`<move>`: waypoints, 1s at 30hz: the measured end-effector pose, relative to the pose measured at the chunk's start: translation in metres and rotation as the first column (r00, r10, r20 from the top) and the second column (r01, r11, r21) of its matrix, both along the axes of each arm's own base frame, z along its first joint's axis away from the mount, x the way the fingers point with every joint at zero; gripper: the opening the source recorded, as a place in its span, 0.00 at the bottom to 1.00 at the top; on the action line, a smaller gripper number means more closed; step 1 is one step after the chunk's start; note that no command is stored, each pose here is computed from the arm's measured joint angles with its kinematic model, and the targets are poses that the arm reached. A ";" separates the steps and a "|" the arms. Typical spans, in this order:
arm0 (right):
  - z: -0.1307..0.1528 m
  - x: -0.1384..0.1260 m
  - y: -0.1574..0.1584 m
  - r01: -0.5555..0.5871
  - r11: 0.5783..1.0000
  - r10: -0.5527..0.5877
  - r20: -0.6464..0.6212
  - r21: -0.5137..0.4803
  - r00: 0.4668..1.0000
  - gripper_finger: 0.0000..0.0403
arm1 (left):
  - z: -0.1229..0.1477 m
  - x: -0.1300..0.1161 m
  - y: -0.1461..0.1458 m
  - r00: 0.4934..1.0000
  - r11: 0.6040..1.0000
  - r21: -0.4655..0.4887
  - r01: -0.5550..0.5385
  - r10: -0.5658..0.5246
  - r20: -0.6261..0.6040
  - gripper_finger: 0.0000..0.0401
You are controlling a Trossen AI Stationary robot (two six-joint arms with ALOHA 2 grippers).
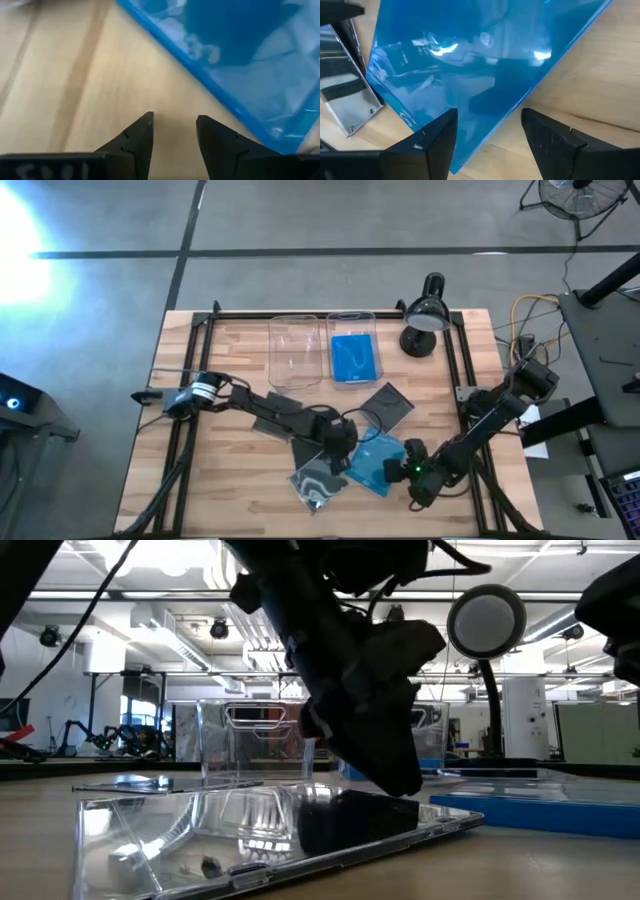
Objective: Pick & place jewel cases by type
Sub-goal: Put the blue CD case into the right transparent bin
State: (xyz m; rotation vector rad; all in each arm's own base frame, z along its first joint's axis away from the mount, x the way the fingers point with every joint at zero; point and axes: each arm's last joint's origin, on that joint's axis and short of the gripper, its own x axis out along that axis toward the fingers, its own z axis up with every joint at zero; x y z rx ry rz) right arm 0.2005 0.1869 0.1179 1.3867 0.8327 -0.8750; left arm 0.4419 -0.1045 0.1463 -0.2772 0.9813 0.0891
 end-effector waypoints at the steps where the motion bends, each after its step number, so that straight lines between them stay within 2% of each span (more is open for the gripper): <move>1: 0.000 0.001 -0.001 0.005 1.000 -0.005 0.002 -0.003 1.000 0.56 | -0.002 -0.001 -0.001 1.000 1.000 -0.013 0.009 -0.009 0.005 0.32; 8: 0.008 0.011 -0.010 0.026 1.000 -0.024 0.075 -0.017 0.997 0.56 | -0.011 -0.005 -0.007 0.999 0.995 -0.098 0.033 -0.030 0.034 0.32; 11: 0.014 0.011 -0.014 0.002 0.996 0.010 0.121 -0.095 0.993 0.56 | -0.011 -0.004 -0.008 0.998 0.992 -0.119 0.049 -0.046 0.033 0.32; 14: 0.030 0.014 -0.015 0.013 0.989 0.017 0.200 -0.146 0.980 0.56 | -0.011 -0.006 -0.010 0.998 0.990 -0.128 0.063 -0.061 0.018 0.32; 16: 0.045 0.019 -0.012 0.046 0.988 0.002 0.314 -0.145 0.949 0.56 | -0.011 -0.003 -0.010 0.997 0.990 -0.125 0.071 -0.066 0.050 0.32; 18: 0.054 0.022 -0.013 0.064 0.983 0.001 0.356 -0.171 0.935 0.56 | -0.012 -0.003 -0.010 0.996 0.990 -0.122 0.073 -0.067 0.052 0.32; 22: 0.059 0.026 -0.012 0.021 0.981 0.048 0.345 -0.195 0.937 0.56 | -0.012 -0.003 -0.010 0.997 0.991 -0.117 0.070 -0.064 0.053 0.32; 30: 0.046 0.032 -0.009 -0.023 0.996 0.044 0.263 -0.084 0.964 0.55 | -0.012 -0.003 -0.009 0.996 0.992 -0.111 0.063 -0.056 0.063 0.32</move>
